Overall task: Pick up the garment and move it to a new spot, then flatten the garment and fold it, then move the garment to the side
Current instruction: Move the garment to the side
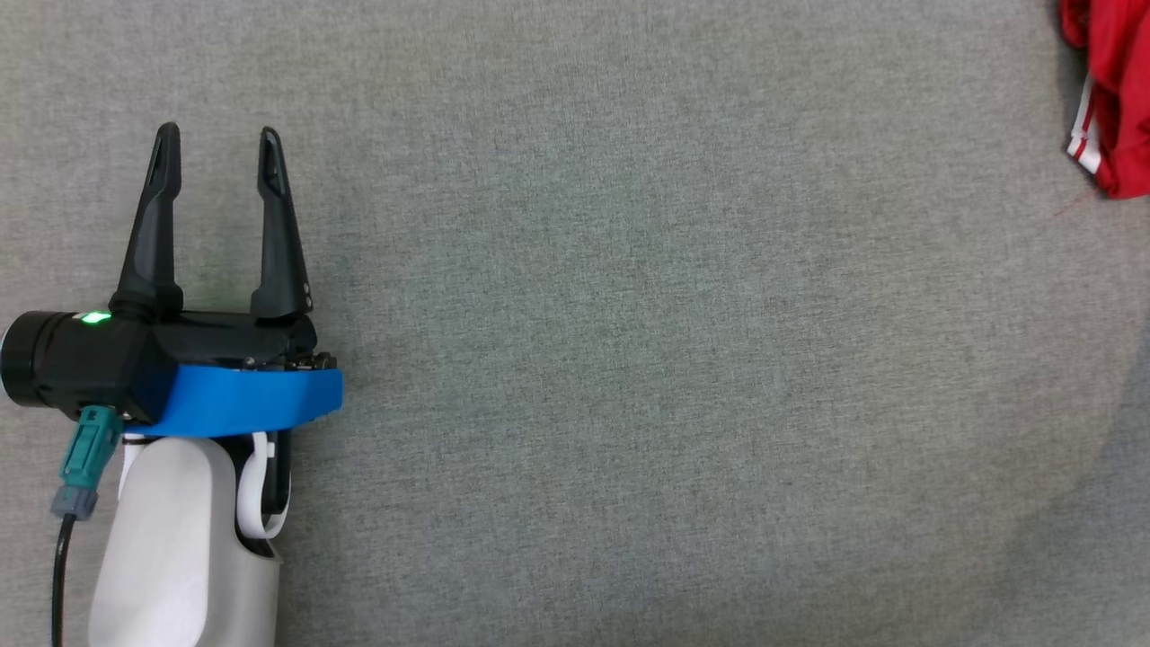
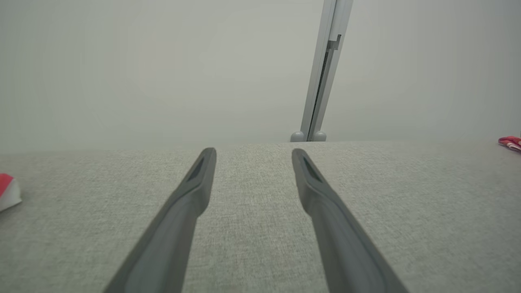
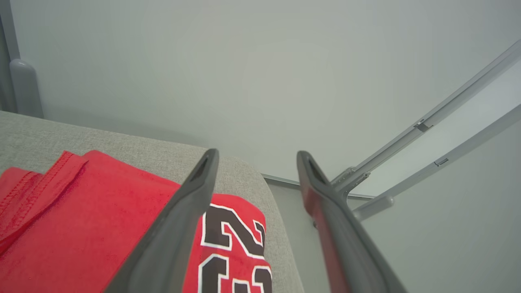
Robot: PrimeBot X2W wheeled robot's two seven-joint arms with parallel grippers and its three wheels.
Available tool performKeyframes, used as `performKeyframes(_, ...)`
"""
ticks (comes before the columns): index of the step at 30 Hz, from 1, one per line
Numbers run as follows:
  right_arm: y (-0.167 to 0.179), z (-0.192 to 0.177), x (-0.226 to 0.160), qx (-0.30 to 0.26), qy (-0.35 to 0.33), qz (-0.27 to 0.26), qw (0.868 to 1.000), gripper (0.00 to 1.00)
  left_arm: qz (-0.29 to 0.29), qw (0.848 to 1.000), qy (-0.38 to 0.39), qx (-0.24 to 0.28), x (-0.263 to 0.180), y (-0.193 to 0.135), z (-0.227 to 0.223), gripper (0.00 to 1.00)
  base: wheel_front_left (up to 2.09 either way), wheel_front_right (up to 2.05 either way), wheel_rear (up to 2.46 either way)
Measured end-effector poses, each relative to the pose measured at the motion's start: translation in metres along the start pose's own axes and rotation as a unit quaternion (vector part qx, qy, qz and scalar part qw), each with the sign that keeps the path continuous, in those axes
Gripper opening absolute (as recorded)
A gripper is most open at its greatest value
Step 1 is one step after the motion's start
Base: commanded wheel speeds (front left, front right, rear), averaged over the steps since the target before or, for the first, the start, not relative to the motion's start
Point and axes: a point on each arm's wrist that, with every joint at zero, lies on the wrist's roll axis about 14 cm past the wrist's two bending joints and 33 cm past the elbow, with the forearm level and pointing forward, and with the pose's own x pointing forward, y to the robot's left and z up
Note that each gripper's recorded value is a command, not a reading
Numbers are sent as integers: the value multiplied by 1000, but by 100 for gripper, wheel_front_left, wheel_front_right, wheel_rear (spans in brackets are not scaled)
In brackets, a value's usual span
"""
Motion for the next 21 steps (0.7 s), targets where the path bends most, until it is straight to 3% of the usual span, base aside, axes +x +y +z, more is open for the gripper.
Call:
performKeyframes(4, 2, 23, -4, 8, -42, 0, 999, 100, 9, 1000, -11, 3, -4, 4, 13, 100, 0, 0, 0)
performKeyframes(11, 51, 83, -27, 49, -128, 48, 989, 100, 44, 999, -22, 8, -34, 20, 39, 100, 0, 0, 0)
performKeyframes(17, 119, 140, -67, 100, -201, 125, 966, 100, 80, 996, -34, 13, -65, 36, 61, 100, 0, 0, 0)
performKeyframes(21, 151, 160, -98, 140, -225, 165, 950, 100, 92, 995, -36, 12, -85, 39, 69, 100, 0, 0, 0)
